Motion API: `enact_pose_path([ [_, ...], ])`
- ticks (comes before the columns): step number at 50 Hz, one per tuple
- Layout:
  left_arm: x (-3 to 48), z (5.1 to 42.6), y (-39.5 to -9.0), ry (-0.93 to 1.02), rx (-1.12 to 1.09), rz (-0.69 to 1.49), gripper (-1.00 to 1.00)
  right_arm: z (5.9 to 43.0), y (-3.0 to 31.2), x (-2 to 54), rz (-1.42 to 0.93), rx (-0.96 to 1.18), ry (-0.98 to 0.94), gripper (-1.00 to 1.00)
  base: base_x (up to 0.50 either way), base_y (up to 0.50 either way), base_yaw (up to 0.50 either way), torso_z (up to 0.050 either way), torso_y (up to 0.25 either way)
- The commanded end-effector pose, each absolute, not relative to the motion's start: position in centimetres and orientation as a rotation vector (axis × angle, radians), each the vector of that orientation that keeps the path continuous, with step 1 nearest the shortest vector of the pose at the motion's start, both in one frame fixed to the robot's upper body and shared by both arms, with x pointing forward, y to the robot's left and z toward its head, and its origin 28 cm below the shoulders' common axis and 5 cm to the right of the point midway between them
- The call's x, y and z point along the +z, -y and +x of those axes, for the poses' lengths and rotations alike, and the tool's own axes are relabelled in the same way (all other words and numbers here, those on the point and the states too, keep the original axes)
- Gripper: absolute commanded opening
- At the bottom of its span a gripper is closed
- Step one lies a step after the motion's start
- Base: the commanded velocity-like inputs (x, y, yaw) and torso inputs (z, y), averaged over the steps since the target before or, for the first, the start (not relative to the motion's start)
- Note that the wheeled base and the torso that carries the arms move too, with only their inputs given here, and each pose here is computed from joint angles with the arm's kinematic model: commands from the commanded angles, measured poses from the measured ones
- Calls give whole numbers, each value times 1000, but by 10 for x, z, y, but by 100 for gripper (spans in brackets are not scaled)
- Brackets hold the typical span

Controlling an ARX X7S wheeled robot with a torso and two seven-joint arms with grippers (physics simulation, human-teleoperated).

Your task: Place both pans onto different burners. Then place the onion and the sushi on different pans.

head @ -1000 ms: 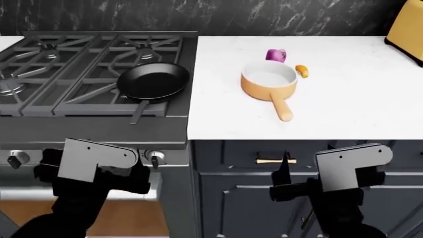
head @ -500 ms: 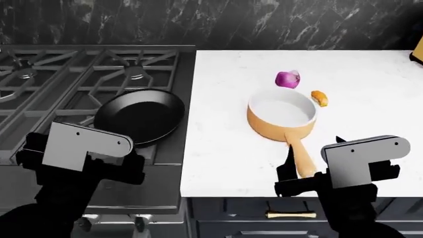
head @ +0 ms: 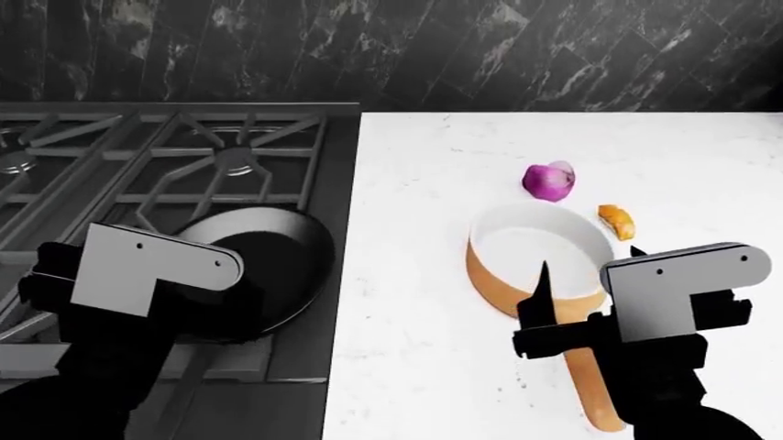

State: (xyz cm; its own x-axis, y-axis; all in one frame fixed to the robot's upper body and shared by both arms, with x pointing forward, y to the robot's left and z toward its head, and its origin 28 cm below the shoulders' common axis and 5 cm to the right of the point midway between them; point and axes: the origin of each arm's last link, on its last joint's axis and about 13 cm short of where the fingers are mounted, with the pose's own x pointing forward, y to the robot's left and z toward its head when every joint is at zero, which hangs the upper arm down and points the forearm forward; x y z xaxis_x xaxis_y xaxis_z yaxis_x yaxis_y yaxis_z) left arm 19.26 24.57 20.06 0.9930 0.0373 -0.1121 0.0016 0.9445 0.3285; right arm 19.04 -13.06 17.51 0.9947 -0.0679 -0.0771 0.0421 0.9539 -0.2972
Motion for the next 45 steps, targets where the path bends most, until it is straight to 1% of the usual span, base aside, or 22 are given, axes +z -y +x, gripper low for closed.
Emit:
enact_pose_path([
  [1,204,191,-246,-112,24,346,100,190,130,176,-316,-91,-67,100,0,0,0,0,0],
  [4,205,190,-246,-111,25,348,100,190,130,176,-318,-97,-61,100,0,0,0,0,0],
  [11,206,165,-247,-227,35,320,100,197,129,170,-306,-87,-76,100,0,0,0,0,0],
  [18,210,151,-247,-310,38,260,100,203,128,167,-310,-67,-76,100,0,0,0,0,0],
  [25,214,139,-243,-330,42,251,100,206,127,163,-302,-51,-84,100,0,0,0,0,0],
  [31,213,134,-239,-357,47,242,100,206,127,162,-296,-49,-91,100,0,0,0,0,0],
  [38,197,139,-241,-461,48,222,100,205,128,160,-291,-50,-87,100,0,0,0,0,0],
  [45,189,142,-241,-511,48,203,100,206,128,156,-291,-45,-96,100,0,0,0,0,0],
])
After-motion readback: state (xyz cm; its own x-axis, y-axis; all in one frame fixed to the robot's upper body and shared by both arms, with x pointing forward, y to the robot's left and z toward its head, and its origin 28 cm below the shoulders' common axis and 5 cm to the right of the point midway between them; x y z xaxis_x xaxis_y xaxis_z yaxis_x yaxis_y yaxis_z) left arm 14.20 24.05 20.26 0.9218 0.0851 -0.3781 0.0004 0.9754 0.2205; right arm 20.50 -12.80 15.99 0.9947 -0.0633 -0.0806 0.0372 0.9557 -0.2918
